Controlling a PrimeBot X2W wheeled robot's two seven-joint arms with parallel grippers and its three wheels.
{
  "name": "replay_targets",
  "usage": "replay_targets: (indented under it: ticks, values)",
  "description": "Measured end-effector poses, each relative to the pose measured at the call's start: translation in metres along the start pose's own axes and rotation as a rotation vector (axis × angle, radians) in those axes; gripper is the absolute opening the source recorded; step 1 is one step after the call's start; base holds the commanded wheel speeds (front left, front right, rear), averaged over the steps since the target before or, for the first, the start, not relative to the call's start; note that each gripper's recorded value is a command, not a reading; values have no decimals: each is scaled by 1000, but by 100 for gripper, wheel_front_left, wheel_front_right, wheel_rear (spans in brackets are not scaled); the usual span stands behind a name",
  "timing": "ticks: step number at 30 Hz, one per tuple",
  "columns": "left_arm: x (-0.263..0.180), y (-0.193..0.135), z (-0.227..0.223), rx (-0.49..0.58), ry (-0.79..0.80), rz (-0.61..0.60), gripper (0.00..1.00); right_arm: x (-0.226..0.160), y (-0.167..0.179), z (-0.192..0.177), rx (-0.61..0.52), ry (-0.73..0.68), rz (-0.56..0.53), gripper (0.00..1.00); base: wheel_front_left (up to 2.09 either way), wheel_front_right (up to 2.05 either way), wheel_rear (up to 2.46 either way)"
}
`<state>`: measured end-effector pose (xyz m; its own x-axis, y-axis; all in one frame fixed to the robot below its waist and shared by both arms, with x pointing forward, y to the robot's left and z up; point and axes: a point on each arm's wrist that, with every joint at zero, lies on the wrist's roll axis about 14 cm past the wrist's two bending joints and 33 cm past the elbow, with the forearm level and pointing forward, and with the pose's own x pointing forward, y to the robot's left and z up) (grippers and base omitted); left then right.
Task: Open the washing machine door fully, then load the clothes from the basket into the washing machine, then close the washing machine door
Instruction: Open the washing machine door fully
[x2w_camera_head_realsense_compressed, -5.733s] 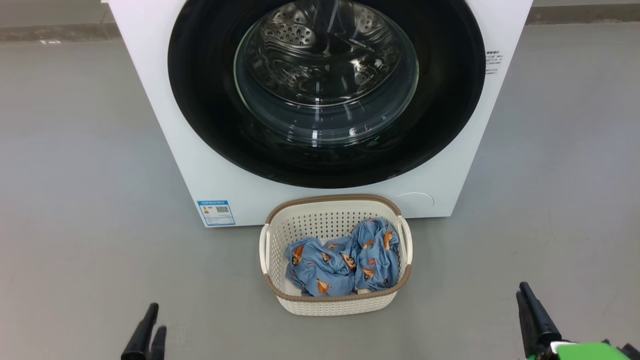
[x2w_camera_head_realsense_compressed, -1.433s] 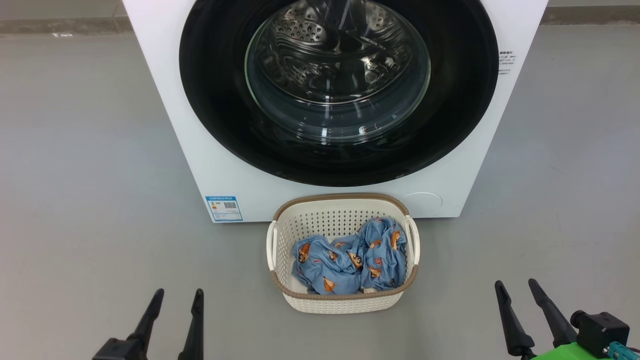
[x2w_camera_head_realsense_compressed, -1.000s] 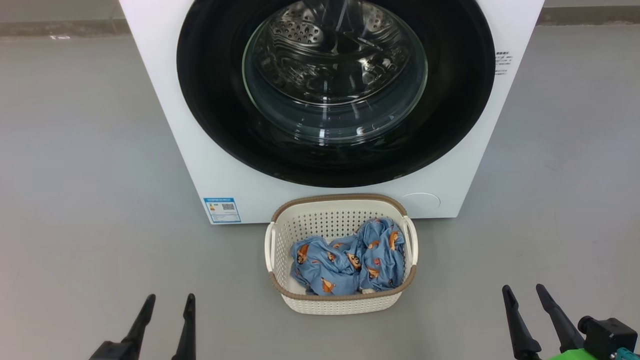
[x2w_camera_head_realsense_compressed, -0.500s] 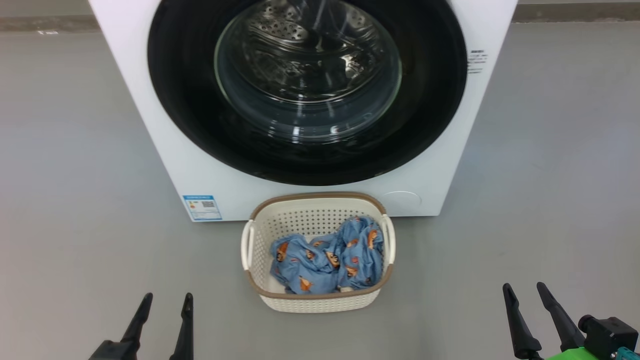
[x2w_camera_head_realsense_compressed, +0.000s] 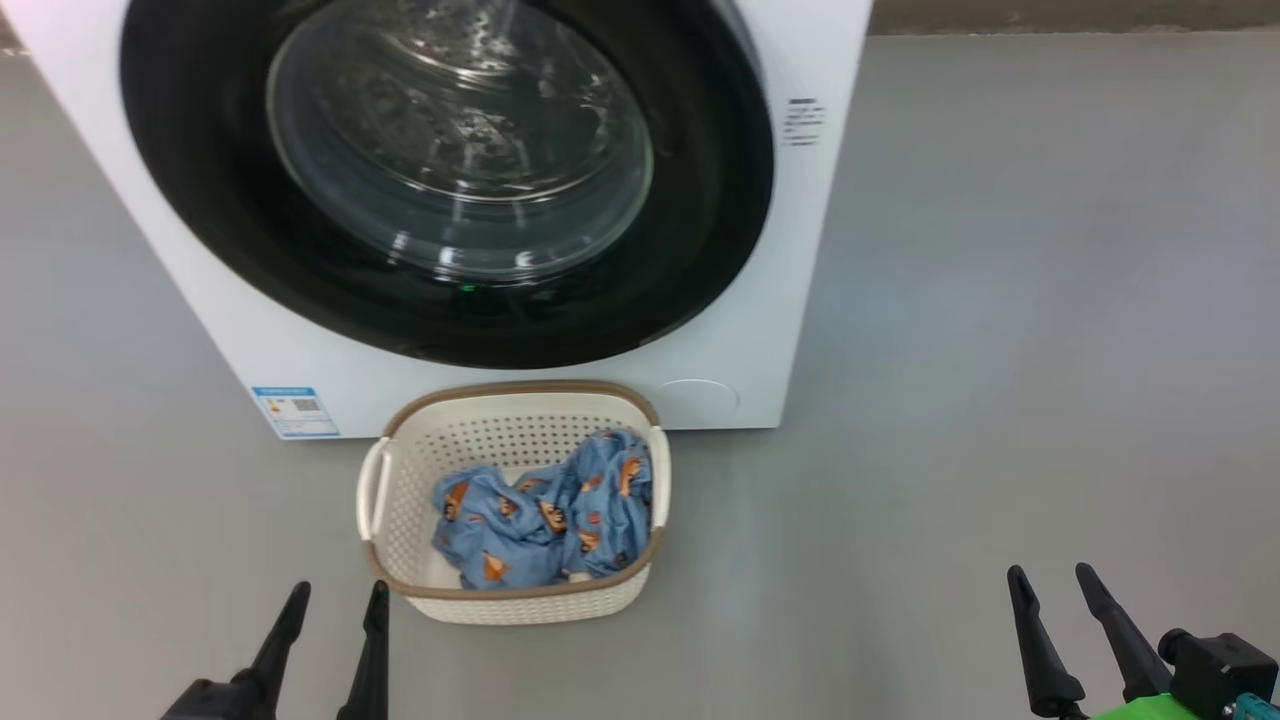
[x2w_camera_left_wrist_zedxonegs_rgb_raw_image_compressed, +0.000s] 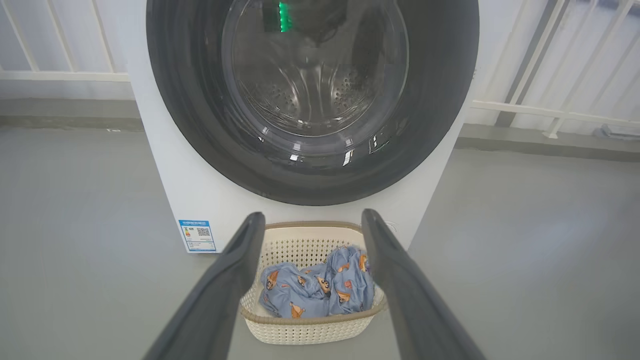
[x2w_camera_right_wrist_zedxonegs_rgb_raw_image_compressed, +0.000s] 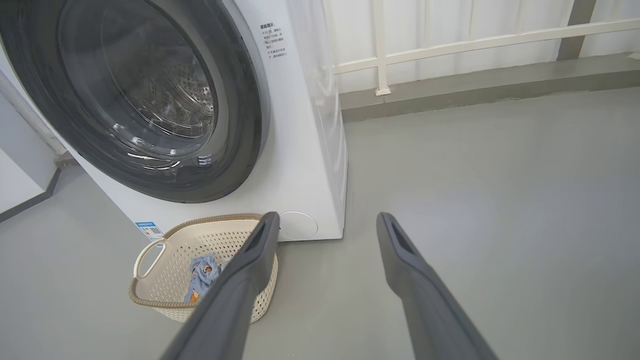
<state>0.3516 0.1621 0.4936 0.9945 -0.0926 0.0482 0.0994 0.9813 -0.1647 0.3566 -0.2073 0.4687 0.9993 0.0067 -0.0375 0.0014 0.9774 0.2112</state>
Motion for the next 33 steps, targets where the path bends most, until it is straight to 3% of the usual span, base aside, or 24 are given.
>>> replay_targets:
  ticks: [9, 20, 21, 22, 23, 24, 29, 33]
  values:
    - [2, -1, 2, -50, -10, 5, 100, -1, -3, 0, -4, 1, -8, 100, 66, 66, -133]
    - [3, -4, -1, -75, -4, -1, 100, 0, -5, 4, -1, -13, -17, 100, 8, 8, -16]
    - [2, -4, -1, -79, -4, 0, 100, 1, -5, 6, 9, -22, -18, 96, 0, 0, 0]
    - [2, -4, -1, -82, -4, 0, 100, 2, -4, 9, 26, -32, -19, 47, 0, 0, 0]
    - [2, -4, -1, -85, -4, 1, 100, 3, -3, 12, 51, -43, -22, 20, 0, 0, 0]
    - [2, -5, -1, -89, -3, 0, 100, 5, -1, 14, 75, -54, -23, 0, 0, 0, 0]
    - [3, -9, -4, -103, 5, -9, 100, 25, 9, 48, 211, -169, -12, 0, 0, 0, 0]
    - [5, -15, -5, -129, 9, -25, 100, 52, 20, 87, 394, -296, 15, 0, 0, 0, 0]
